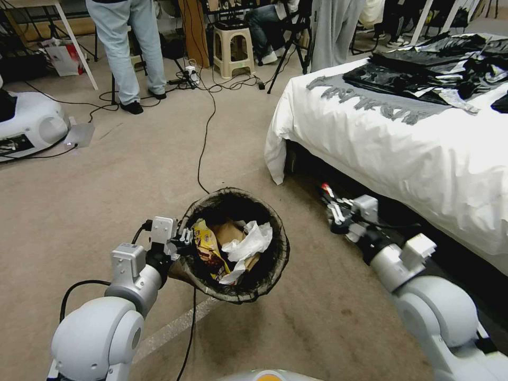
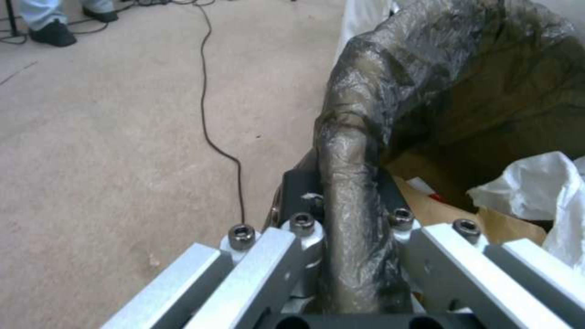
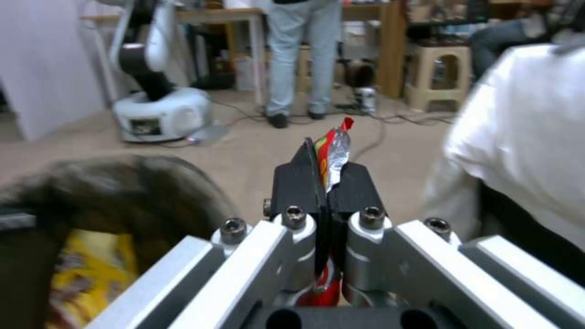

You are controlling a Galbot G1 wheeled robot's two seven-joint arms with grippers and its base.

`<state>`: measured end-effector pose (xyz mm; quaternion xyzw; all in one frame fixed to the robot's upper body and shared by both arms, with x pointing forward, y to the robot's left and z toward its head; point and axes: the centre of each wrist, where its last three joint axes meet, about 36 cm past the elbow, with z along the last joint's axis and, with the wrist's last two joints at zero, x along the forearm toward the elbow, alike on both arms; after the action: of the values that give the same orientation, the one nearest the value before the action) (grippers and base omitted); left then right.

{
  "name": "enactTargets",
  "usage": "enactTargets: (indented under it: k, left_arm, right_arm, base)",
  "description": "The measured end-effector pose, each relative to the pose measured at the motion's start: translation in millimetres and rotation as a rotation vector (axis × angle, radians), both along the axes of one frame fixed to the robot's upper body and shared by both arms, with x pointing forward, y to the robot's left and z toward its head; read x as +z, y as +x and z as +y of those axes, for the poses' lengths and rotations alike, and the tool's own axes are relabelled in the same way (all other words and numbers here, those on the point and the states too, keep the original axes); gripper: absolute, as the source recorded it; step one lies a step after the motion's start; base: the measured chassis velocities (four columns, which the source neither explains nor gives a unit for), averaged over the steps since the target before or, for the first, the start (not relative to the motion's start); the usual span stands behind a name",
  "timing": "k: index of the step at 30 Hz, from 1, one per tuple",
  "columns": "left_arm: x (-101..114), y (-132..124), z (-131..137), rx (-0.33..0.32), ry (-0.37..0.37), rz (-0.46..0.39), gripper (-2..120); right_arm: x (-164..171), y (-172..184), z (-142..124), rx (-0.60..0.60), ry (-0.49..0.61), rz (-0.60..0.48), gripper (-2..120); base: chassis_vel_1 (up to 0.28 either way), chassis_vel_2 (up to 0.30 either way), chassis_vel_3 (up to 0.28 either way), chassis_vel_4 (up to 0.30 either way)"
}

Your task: Pick up the trash bin, then pick up the garbage from the floor and place it into the trash bin.

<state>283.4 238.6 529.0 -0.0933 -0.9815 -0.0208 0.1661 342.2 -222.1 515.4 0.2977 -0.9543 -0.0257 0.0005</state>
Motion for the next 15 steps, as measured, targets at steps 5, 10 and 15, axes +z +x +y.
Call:
enactTargets:
  k: [5, 10, 15]
  left_arm:
    - [-1, 1, -1, -0.003, -0.001, 0.003, 3]
    - [-3, 3, -1, 0.003, -0.006, 0.006, 3]
    - [-4, 5, -1, 0.004, -0.009, 0.007, 3]
  right_arm:
    - [13, 7, 32, 0.118, 0.001, -0.007, 0]
    - [21, 10, 57, 0.213, 0.013, 0.005, 0]
    - [16, 5, 72, 0.266, -0.002, 0.039, 0]
  base:
    - [0.000, 0.000, 0.000, 0.000]
    - [0.000, 0.000, 0.000, 0.000]
    - [0.000, 0.000, 0.000, 0.000]
